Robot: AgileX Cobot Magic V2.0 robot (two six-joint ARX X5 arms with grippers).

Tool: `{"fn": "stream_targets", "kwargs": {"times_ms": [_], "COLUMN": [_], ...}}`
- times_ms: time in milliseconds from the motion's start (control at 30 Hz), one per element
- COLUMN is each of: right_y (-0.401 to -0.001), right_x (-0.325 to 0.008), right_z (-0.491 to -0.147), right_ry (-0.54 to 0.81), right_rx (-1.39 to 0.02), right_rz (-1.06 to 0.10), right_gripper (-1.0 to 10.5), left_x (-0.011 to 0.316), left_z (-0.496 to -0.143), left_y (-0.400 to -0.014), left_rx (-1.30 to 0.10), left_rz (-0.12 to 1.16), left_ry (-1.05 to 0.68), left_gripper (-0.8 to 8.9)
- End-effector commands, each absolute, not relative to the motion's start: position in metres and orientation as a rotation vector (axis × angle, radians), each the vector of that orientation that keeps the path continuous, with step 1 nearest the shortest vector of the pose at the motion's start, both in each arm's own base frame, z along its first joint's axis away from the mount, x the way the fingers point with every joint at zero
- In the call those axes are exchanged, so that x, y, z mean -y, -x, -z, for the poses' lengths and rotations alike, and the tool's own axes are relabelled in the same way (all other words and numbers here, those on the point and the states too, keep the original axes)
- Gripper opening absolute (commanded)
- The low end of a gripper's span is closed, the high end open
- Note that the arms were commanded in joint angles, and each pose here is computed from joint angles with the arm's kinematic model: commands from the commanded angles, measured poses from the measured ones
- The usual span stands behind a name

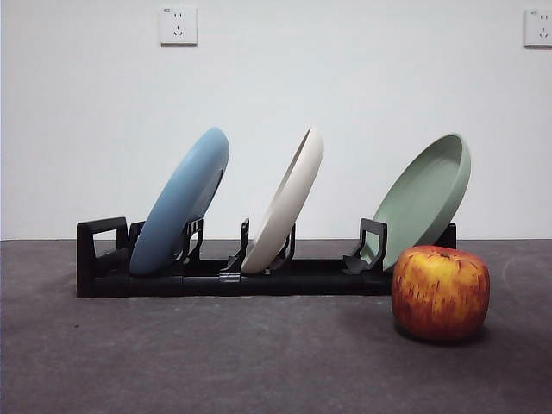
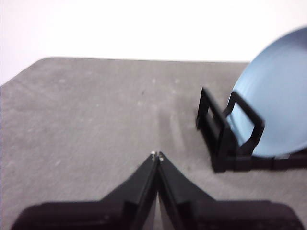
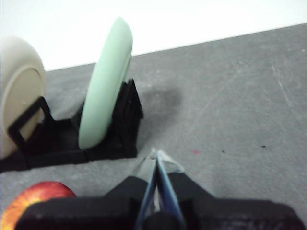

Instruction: Take the blue plate from the plate rack,put the plate on the table,take the apple from the table,put the apple in the plate

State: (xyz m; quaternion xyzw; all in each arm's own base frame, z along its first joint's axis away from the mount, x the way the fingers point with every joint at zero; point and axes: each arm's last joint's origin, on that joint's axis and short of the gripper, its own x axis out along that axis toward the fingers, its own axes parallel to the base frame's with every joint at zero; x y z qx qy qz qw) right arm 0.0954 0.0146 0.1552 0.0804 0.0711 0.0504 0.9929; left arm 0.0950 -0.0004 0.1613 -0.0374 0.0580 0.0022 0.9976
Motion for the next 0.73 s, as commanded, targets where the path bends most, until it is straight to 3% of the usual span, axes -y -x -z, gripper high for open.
{"fn": "stream_targets", "kwargs": {"times_ms": [33,200,533,667,733], "right_y": [-0.096,-0.092,-0.085,-0.091,-0.097], "right_x": [-0.015,-0.014,-0.013,-0.015,-0.017], "right_z": [-0.154,-0.169,-0.237,-0.269,-0.285], "right_ry": [-0.243,-0.353,-0.34,-0.322,-0.29], "right_rx": [-0.148,-0.153,-0.291,-0.336,-0.354], "right_rz": [-0.097,-0.091,-0.089,-0.089,-0.143], "right_gripper": [0.0,-0.1,-0.1,0.0,0.0], "left_x": [0.002,0.004,0.006,0.008,0.01], "left_z": [-0.16,-0.174,-0.228,-0.252,-0.265], "left_y": [-0.096,-0.093,-0.099,-0.116,-0.128], "left_rx": [-0.101,-0.083,-0.138,-0.217,-0.272], "left_rz": [0.044,0.105,0.162,0.246,0.303], "left_ry": [0.149,0.257,0.326,0.331,0.343], "left_gripper": [-0.02,-0.08,-0.07,-0.08,-0.08]}}
